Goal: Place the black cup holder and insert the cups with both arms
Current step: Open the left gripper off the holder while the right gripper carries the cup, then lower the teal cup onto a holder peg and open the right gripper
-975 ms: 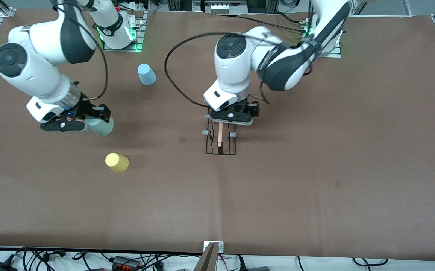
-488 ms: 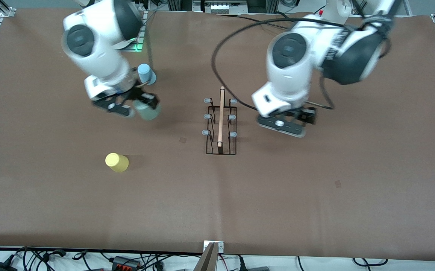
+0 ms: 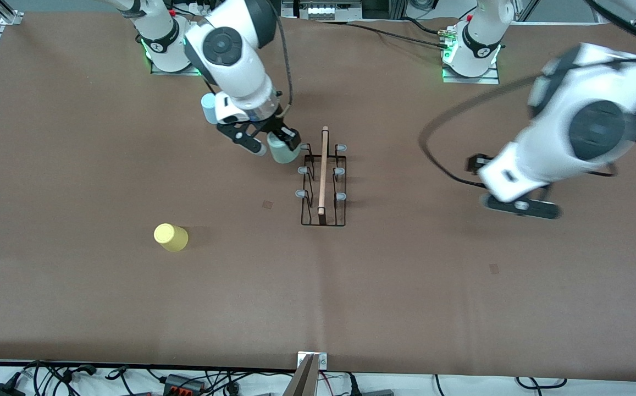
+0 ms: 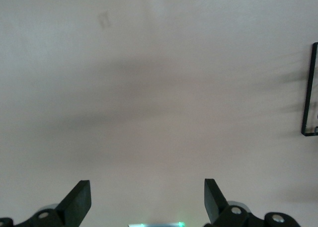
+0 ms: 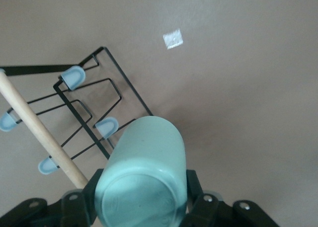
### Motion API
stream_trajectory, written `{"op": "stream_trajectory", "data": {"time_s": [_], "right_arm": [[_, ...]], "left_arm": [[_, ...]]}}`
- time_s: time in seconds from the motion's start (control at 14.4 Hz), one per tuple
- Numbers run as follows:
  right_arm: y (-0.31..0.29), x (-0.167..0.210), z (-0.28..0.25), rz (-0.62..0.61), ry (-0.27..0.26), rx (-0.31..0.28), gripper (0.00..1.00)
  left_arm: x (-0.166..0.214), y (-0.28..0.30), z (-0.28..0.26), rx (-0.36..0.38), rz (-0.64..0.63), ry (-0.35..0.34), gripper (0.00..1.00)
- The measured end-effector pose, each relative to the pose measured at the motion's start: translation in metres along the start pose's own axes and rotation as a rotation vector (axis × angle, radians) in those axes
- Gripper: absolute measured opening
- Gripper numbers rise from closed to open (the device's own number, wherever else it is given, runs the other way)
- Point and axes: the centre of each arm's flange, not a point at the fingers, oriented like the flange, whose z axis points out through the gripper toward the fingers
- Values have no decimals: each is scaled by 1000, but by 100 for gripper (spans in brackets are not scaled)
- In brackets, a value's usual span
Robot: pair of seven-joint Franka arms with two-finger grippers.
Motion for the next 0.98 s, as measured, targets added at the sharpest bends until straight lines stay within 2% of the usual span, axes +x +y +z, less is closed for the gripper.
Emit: {"op": "stream_trajectory", "data": {"time_s": [0.14,0.42,0.56,0.7,0.84,0.98], "right_arm": [[-3,-11,10,16,-7,-6,69],[-5,-29,12,12,-14,-9,69],[-6,-35,17,6,-19,-13,69],[-6,-37,26,-5,-16,-22,69],[-6,-34,37,-17,-6,-32,69],[-8,-32,47,-16,-7,-23,69]], "left_arm": [[-4,-37,-7,-36,-55,4,100],[-31,-79,-40,-38,-166,55,100],[-46,-103,-53,-58,-157,99,100],[-56,-125,-59,-55,-130,180,100],[-71,-118,-70,-40,-110,252,100],[-88,-102,-81,-34,-87,283,100]]}}
